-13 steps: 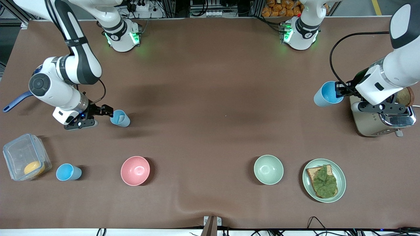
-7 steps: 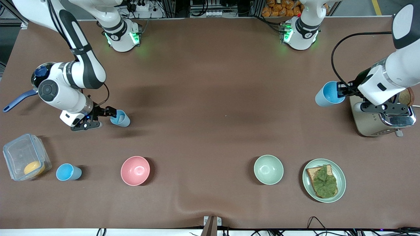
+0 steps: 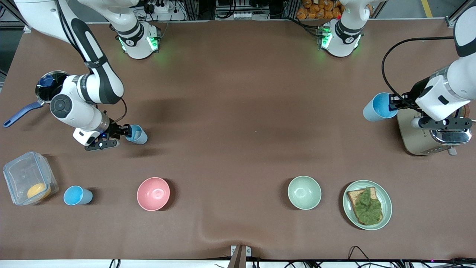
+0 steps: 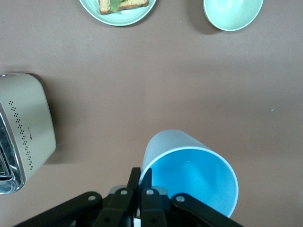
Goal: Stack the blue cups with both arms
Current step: 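Grasp the second blue cup with the right gripper, then carry the cup to table center with the right gripper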
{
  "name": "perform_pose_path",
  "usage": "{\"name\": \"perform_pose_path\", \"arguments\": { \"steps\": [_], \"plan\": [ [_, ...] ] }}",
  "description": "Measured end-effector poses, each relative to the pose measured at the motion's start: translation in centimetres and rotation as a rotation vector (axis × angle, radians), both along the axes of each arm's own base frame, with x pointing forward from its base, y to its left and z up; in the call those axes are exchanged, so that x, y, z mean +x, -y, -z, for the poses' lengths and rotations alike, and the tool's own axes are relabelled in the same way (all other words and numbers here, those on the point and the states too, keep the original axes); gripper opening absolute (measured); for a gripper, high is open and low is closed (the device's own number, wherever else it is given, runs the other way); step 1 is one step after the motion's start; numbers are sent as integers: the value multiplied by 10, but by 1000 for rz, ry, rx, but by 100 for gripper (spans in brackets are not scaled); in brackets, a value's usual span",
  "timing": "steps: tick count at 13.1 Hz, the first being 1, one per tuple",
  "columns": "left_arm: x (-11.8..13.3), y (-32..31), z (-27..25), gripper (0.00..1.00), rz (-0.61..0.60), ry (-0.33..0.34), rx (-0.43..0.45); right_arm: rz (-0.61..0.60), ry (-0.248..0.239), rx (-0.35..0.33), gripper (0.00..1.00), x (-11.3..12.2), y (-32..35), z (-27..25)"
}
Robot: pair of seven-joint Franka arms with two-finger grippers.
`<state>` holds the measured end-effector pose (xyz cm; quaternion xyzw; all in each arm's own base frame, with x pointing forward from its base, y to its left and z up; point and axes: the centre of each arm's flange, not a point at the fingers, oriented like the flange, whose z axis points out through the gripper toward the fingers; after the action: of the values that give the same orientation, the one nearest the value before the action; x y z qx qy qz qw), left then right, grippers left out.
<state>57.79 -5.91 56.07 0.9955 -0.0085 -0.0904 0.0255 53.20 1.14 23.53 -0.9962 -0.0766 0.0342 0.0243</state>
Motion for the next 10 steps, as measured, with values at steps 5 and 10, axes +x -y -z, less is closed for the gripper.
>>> {"name": "perform_pose_path", "arguments": {
  "steps": [5, 10],
  "plan": [
    [0, 0, 0, 3, 0, 0, 0, -15, 9, 10, 4, 4, -17, -7],
    [0, 0, 0, 3, 1, 1, 0, -47, -53, 9, 4, 33, -70, -67]
  ]
}}
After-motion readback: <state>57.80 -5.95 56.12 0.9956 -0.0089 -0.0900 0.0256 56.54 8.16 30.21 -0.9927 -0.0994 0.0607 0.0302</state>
